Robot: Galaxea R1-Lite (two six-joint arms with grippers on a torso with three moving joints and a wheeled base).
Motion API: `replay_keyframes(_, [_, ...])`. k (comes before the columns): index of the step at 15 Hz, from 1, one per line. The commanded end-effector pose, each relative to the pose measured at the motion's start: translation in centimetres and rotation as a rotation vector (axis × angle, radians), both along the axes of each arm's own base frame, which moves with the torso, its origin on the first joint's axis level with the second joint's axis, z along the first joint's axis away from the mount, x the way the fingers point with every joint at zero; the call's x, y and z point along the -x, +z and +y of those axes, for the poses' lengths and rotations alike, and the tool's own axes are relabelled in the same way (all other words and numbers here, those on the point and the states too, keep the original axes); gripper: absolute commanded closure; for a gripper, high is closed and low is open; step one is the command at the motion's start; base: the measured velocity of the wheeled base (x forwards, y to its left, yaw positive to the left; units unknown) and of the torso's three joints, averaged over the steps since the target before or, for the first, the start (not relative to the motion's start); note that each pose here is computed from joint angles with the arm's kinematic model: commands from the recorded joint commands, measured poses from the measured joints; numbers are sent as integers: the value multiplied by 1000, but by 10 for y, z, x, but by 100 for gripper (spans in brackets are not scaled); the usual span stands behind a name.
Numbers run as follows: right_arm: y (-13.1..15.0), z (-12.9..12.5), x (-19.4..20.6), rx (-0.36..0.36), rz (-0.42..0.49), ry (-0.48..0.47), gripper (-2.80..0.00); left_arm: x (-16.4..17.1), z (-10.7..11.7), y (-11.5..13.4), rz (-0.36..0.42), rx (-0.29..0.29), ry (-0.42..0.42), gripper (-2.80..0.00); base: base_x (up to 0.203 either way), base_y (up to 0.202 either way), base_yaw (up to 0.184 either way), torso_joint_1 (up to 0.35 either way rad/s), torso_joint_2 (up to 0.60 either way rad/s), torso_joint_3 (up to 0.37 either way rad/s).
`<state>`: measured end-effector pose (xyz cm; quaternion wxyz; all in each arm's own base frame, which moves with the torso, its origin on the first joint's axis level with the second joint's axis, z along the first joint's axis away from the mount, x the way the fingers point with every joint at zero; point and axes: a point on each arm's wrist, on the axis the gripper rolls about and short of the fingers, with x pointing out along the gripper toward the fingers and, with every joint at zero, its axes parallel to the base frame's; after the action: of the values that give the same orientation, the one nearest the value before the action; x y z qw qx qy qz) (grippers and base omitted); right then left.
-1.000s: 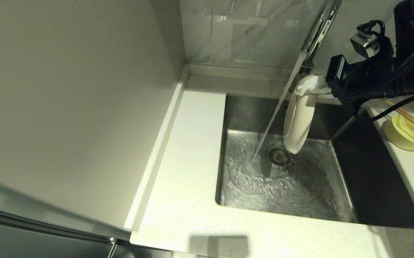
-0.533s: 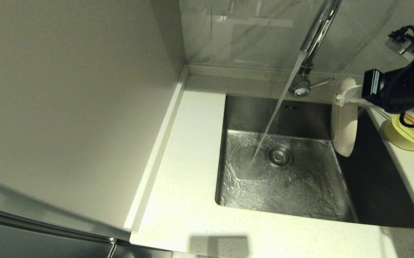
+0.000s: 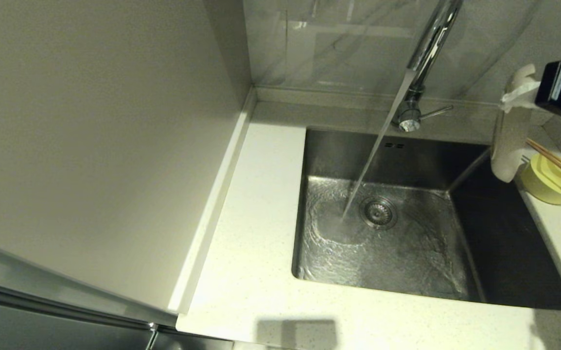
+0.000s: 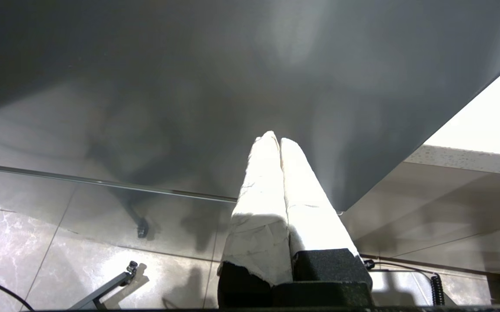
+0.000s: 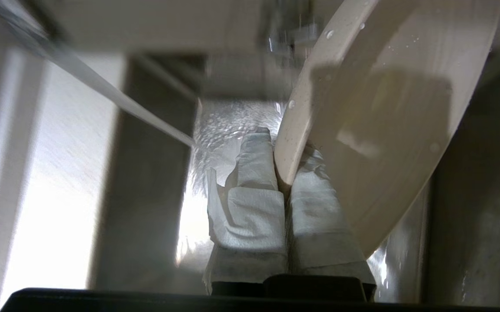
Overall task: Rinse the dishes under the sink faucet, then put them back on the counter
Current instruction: Place the plate on the table
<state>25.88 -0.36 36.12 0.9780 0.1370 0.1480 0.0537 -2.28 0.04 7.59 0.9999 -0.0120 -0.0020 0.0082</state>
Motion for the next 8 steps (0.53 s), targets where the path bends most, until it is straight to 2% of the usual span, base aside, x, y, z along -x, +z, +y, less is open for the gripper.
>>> replay_keyframes(1, [21, -1, 27, -6, -81, -5, 0, 0, 0, 0, -2, 1, 0, 0, 0, 0, 0, 0, 0, 0])
replay_keyframes(5, [-33, 2, 55, -38, 91, 4, 0, 0, 0, 0, -2, 1, 0, 0, 0, 0, 0, 0, 0, 0])
replay_keyframes(6, [-35, 2, 65, -43, 124, 5, 0, 0, 0, 0, -2, 1, 0, 0, 0, 0, 0, 0, 0, 0])
replay_keyframes(7, [-35, 3, 80, -7, 145, 14, 0, 0, 0, 0, -2, 1, 0, 0, 0, 0, 0, 0, 0, 0])
replay_keyframes(8, [-24, 3, 84, 8, 95, 9, 0, 0, 0, 0, -2, 1, 0, 0, 0, 0, 0, 0, 0, 0])
